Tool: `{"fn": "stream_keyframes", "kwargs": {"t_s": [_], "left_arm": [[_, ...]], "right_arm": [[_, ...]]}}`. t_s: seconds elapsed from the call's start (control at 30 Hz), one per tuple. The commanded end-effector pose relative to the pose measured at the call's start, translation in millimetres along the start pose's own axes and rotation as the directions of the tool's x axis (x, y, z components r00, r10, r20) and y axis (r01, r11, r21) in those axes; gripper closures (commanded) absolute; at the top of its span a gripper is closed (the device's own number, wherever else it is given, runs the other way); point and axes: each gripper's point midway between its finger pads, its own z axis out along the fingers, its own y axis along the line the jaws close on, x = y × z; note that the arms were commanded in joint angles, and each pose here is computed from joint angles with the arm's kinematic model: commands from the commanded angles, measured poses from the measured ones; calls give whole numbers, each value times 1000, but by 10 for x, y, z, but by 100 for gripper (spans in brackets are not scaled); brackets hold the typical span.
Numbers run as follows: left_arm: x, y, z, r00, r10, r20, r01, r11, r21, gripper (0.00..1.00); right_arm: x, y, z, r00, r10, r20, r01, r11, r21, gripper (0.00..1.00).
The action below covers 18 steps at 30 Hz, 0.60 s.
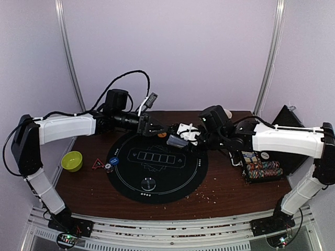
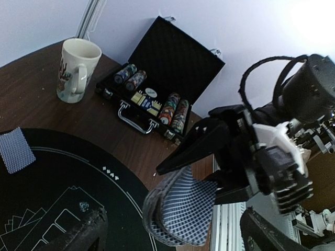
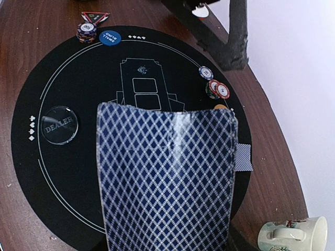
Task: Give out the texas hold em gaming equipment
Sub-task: Pick up the poker card from the face-down deck piles.
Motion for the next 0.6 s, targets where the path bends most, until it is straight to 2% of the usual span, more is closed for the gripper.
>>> {"fn": "stream_keyframes", "kwargs": {"t_s": [0.0, 0.13, 0.27, 0.43, 0.57], "left_arm": [[231, 164, 109, 997, 15, -77, -16, 1000, -14, 8], [344, 231, 213, 992, 22, -127, -27, 999, -35, 8], [355, 390, 248, 992, -2, -125, -11, 994, -105, 9], [281, 268, 269, 995, 5, -102, -9, 999, -34, 11], [236, 266, 265, 996, 9, -92, -14, 999, -47, 14]], "right_arm": [[-242, 5, -12, 998, -12, 60, 12, 1000, -5, 53], [-273, 48, 29, 998, -21, 58, 22, 1000, -18, 53], [-306, 71, 48, 998, -29, 64, 30, 999, -19, 53], [-288, 90, 84, 998, -39, 52, 40, 999, -19, 53], [-291, 90, 90, 998, -39, 54, 40, 999, -19, 53]]}}
